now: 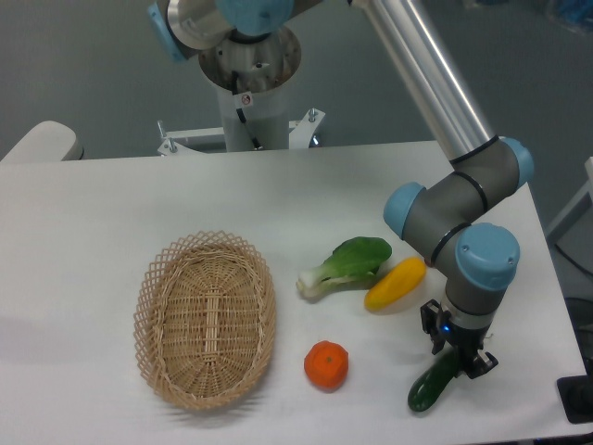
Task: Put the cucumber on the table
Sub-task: 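Lift the open gripper up off the cucumber toward the yellow pepper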
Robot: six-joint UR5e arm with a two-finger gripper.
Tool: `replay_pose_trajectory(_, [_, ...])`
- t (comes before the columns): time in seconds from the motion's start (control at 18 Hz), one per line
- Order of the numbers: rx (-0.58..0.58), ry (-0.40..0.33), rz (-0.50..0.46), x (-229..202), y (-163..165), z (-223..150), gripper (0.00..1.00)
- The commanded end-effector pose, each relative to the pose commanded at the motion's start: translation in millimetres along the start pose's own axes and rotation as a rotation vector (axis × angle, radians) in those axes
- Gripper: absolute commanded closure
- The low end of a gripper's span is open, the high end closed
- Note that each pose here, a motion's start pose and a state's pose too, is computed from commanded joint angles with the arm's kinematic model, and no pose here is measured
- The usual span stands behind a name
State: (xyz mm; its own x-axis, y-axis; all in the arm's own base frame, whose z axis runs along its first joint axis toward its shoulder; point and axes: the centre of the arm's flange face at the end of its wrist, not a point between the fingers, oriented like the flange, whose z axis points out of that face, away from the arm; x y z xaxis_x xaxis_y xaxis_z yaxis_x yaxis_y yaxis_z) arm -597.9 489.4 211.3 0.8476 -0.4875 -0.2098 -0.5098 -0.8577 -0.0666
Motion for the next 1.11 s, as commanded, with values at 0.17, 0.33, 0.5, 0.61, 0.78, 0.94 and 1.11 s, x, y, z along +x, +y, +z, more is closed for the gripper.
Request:
replay_pose_trajectory(0.17, [0.000, -0.027, -0.013, -0.4, -8.8, -44.5, 0.00])
replay_pose_trajectory(0.33, [0.004, 0.015, -0.065, 9.9, -33.7, -77.8, 0.00])
replay_pose_trajectory(0.5, [0.002, 0.060, -0.107, 22.0, -40.4, -116.0, 0.00])
replay_pose_trajectory(0.61, [-0.012, 0.102, -0.134, 33.1, -43.0, -141.0, 0.00])
replay_pose_trajectory(0.78, [-0.093, 0.148, -0.135, 47.5, -36.5, -165.6, 0.00])
replay_pose_trajectory(0.94, [-0.116, 0.146, -0.134, 49.6, -32.5, -174.0, 0.00])
replay_pose_trajectory(1.11, [-0.111, 0.136, -0.144, 48.0, -27.4, -180.9, 0.00])
